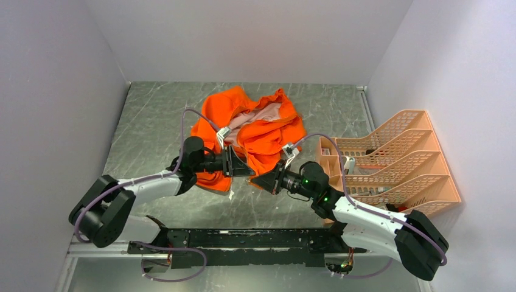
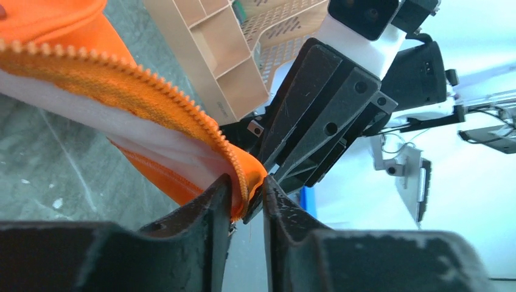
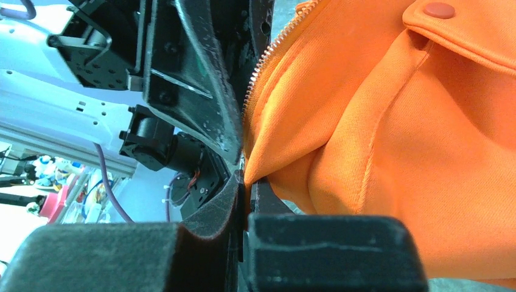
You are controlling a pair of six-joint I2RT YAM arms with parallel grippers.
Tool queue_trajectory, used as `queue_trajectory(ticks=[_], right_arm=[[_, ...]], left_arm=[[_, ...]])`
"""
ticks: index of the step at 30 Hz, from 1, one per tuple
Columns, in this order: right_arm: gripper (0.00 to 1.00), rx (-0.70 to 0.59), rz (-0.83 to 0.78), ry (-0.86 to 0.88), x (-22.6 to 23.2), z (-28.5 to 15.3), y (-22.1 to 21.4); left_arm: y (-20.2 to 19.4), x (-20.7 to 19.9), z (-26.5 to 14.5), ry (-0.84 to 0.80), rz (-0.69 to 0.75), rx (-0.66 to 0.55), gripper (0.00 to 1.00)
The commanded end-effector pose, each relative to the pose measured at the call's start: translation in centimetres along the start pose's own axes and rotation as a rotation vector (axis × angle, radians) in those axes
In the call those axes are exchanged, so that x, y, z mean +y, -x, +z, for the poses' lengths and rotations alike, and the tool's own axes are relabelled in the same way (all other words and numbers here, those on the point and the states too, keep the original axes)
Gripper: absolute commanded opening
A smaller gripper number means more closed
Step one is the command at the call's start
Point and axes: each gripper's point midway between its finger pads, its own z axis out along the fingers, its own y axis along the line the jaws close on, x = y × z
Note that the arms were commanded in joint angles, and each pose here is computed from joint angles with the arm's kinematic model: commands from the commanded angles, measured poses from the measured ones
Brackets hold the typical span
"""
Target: Zip up the jacket
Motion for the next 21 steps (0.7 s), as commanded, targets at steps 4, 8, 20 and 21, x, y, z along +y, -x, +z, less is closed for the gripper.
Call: queue_trajectory(ticks=[4,8,20,21], right_arm=[[0.0,-0.098,-0.073,0.057,1.9,0.3,3.2],[0.0,-0.168,-0.164,0.071,2.6,0.3,5.3],[0.0,-0.663,-0.954,0.266,10.9,-1.6,16.6],[0.0,-0.623,-1.044,0.324,11.8,-1.2,16.0]], left_arm=[[2.2,-0.7,-0.7,0.118,0.139,-0.073,0.43],[3.6,-0.6,-2.0,0.238,0.199,-0.142,0.5],[9.1,-3.3,-9.8,0.596,0.391,-0.454,0.53],[9.3,-3.7,-10.3,0.602,0.403,-0.47,0.53]])
